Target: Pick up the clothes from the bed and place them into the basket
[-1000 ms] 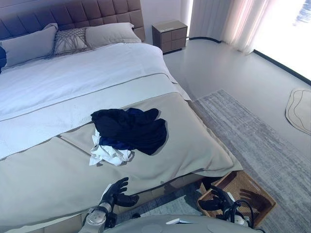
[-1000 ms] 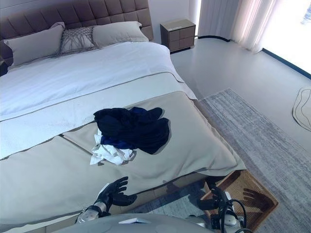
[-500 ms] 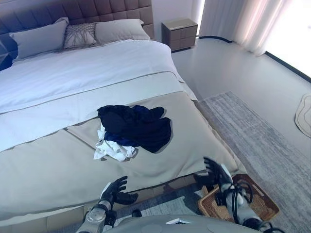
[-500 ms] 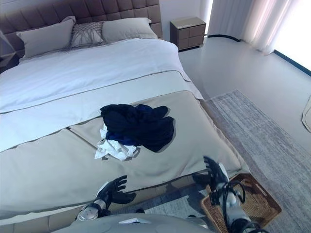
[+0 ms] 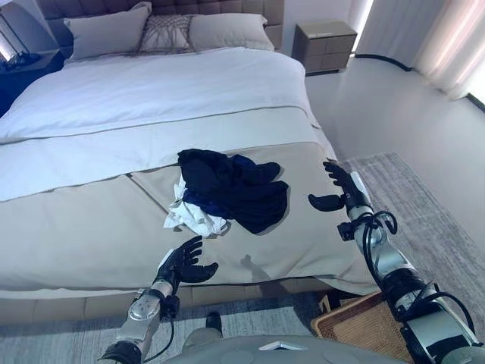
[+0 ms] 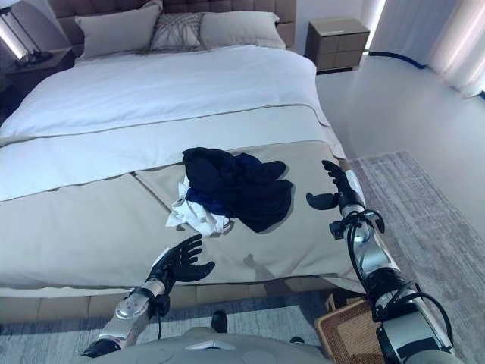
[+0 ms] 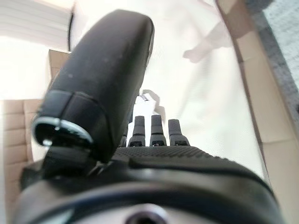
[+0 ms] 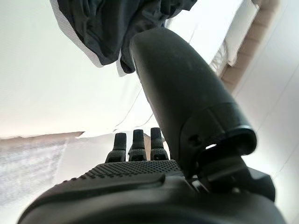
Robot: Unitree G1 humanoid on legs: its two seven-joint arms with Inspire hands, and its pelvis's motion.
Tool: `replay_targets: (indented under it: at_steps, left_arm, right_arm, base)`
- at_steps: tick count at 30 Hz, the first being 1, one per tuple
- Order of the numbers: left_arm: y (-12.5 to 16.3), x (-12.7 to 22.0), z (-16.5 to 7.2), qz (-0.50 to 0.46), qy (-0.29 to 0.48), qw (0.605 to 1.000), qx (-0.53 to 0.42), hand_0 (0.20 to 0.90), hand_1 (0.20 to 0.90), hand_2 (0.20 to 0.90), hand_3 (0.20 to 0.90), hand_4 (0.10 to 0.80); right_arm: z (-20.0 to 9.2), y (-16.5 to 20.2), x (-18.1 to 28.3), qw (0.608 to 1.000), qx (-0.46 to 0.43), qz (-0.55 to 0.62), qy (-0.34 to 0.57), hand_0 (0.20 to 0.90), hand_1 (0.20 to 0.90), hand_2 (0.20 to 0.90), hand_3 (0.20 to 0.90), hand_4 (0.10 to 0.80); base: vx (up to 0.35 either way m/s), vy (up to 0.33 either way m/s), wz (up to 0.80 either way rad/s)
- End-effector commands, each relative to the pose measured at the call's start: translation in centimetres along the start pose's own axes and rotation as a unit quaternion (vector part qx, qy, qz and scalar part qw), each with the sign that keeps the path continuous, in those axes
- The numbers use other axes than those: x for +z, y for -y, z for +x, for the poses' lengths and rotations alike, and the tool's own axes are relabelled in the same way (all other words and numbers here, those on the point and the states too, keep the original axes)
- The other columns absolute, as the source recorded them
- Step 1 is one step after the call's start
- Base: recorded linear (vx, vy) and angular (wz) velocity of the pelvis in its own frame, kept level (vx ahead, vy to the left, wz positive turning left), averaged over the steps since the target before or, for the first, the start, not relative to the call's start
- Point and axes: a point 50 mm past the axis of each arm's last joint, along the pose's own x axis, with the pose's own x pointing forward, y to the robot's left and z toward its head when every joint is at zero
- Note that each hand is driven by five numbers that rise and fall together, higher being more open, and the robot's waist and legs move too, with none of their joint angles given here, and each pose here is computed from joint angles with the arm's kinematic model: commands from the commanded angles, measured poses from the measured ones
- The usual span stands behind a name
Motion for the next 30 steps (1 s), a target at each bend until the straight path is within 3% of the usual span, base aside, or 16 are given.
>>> replay_targets:
  at_steps: [1,2,5,15,30]
  left_arm:
    - [-0.7,7.0,1.8,0.03,0.137,0.99,-0.022,0.9,0.9,0.9,0.9,0.8]
    - [-0.3,9.6,2.4,0.032,0.187,0.981,-0.029,0.9,0.9,0.9,0.9,0.8]
    - [0.4,12.3,2.5,0.026,0.245,0.969,-0.032,0.9,0.9,0.9,0.9,0.8]
    - [2.7,17.8,1.9,0.059,0.356,0.932,-0.027,0.9,0.9,0.9,0.9,0.8]
    - [2.3,17.8,0.6,0.01,0.367,0.93,0.004,0.9,0.9,0.9,0.9,0.8]
  right_arm:
    - [3.0,4.5,8.2,0.985,-0.094,-0.044,0.136,0.9,0.9,0.9,0.9,0.8]
    - [3.9,7.0,10.9,0.975,-0.136,-0.069,0.162,0.9,0.9,0.9,0.9,0.8]
    - [4.5,9.1,13.1,0.964,-0.168,-0.101,0.178,0.9,0.9,0.9,0.9,0.8]
    - [5.9,11.9,15.6,0.961,-0.195,-0.112,0.16,0.9,0.9,0.9,0.9,0.8]
    - [6.0,13.4,19.5,0.958,-0.21,-0.099,0.166,0.9,0.9,0.9,0.9,0.8]
  base:
    - [-0.415,0.106,0.15]
    - [-0.392,0.094,0.13]
    - [-0.317,0.123,0.14]
    - [-0.079,0.046,0.22]
    - [0.018,0.009,0.06]
